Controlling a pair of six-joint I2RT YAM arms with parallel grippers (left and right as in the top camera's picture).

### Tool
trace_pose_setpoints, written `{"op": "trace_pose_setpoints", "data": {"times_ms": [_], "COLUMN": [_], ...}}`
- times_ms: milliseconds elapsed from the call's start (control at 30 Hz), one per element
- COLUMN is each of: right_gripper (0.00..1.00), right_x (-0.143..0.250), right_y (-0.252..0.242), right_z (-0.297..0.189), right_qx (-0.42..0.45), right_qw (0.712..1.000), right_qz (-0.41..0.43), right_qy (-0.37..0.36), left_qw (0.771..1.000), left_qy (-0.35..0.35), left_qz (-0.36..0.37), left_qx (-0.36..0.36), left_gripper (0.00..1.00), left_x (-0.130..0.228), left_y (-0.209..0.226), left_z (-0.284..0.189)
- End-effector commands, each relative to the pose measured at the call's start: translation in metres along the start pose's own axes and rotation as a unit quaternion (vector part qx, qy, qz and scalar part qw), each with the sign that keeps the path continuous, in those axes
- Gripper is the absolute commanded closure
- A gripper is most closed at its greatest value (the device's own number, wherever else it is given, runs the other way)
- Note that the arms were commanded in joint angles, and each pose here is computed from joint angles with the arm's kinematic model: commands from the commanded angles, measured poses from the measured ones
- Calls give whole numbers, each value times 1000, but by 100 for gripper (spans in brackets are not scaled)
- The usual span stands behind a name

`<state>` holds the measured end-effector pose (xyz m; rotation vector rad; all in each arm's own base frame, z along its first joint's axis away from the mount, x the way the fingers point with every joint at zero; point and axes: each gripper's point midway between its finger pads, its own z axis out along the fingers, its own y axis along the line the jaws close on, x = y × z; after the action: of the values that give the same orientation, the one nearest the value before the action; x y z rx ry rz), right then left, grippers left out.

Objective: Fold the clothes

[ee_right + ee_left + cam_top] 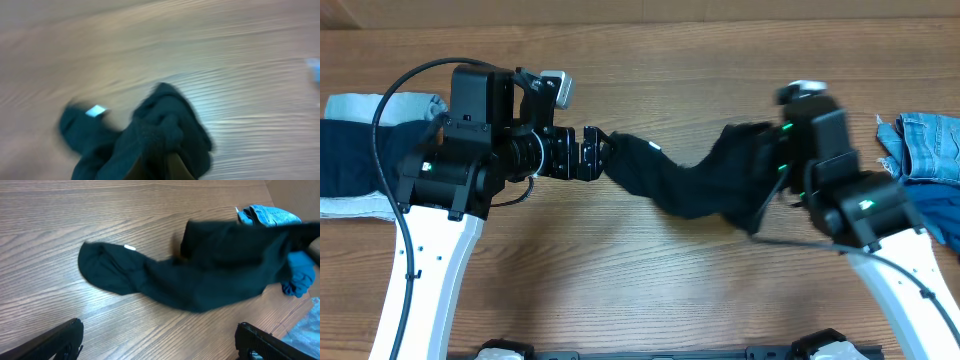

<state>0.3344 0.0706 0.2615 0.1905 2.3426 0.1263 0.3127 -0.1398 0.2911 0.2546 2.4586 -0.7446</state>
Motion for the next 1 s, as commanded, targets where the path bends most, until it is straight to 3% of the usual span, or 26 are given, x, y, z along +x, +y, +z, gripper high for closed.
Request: {"op": "trace_pose_setpoints", "data": {"times_ms": [0,67,167,200,233,367,433,467,500,533,600,700,767,833,867,900,967], "right_gripper": [93,83,81,82,96,96,96,84,53,38,32,23,22,29,47,75,90], "right_x": [-26,-23,-11,-7,-1,11,9,4,-3,-7,-6,28,53,76,81,83,81], "right_y": [-57,-67,-67,-64,-59,-30,-41,-54,-69,-80,-104,-127,-139,-145,-145,-141,-133], "right_z": [-1,11,36,42,49,60,62,64,67,71,91,140,168,186,189,188,184], "right_qx": [63,45,20,12,0,-77,-40,-9,20,37,54,82,97,107,107,96,76], "right_qw": [994,994,992,992,991,985,991,993,993,992,988,976,967,956,954,953,953], "right_qz": [77,102,116,117,118,106,83,84,93,99,123,140,148,164,165,169,173], "right_qy": [-32,-7,40,54,70,113,101,87,72,64,73,142,185,219,228,235,237], "left_qw": [1000,1000,1000,1000,1000,1000,1000,1000,1000,1000,1000,1000,1000,1000,1000,1000,1000], "left_qy": [-7,-10,-12,-11,-10,-10,-12,-12,-10,-9,-9,-8,-6,-3,-2,-2,-4], "left_qz": [16,18,19,18,18,18,19,19,18,17,17,17,16,15,14,14,15], "left_qx": [8,8,8,8,8,8,8,9,8,8,8,8,12,17,17,17,17], "left_gripper": [0,0,0,0,0,0,0,0,0,0,0,0,0,0,0,0,0], "left_x": [-6,-7,-8,-8,-7,-7,-8,-8,-7,-7,-6,-6,-5,-4,-3,-3,-4], "left_y": [-5,-6,-6,-6,-6,-6,-6,-6,-6,-6,-6,-5,-7,-9,-8,-8,-8], "left_z": [-3,-3,-3,-3,-3,-3,-3,-3,-3,-3,-3,-3,-3,-3,-3,-3,-3]}}
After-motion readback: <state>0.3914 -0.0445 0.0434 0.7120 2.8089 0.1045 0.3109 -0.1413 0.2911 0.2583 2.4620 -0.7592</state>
